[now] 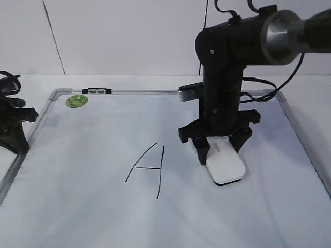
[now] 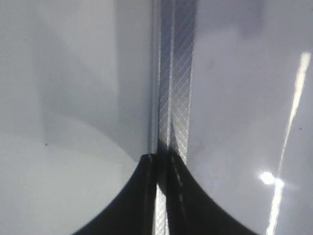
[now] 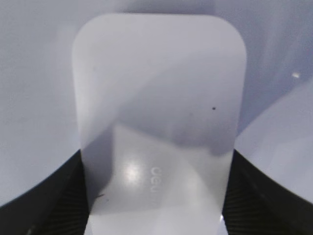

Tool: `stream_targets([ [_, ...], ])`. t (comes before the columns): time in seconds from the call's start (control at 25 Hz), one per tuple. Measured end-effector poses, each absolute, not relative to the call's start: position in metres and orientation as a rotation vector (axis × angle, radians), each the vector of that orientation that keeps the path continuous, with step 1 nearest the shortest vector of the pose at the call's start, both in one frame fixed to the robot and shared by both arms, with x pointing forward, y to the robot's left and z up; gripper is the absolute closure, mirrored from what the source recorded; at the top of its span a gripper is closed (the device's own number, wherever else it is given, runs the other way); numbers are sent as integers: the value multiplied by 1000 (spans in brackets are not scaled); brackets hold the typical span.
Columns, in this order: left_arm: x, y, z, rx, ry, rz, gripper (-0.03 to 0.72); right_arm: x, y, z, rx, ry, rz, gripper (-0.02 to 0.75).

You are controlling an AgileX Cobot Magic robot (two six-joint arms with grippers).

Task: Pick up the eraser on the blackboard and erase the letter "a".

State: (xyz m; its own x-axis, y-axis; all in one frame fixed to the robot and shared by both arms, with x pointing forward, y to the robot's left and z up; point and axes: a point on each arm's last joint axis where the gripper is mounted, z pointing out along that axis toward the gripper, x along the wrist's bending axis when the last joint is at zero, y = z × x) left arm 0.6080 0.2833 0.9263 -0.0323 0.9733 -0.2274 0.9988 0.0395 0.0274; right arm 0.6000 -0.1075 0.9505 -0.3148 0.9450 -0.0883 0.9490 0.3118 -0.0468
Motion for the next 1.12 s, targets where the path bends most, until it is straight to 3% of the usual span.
stream_targets([
  [0.12, 608, 283, 926, 2048, 2124, -207, 673, 602, -116, 964, 1780, 2464, -122, 209],
  [0.4, 608, 283, 926, 2044, 2124, -206, 673, 586, -131, 1044, 1732, 2350, 126, 209],
  [0.68, 608, 283, 926, 2044, 2124, -206, 673, 565, -147, 1099, 1704, 2228, 271, 209],
  [1.12, 609, 283, 926, 2043, 2123, -201, 673, 543, -217, 1099, 1885, 2061, 169, 209],
])
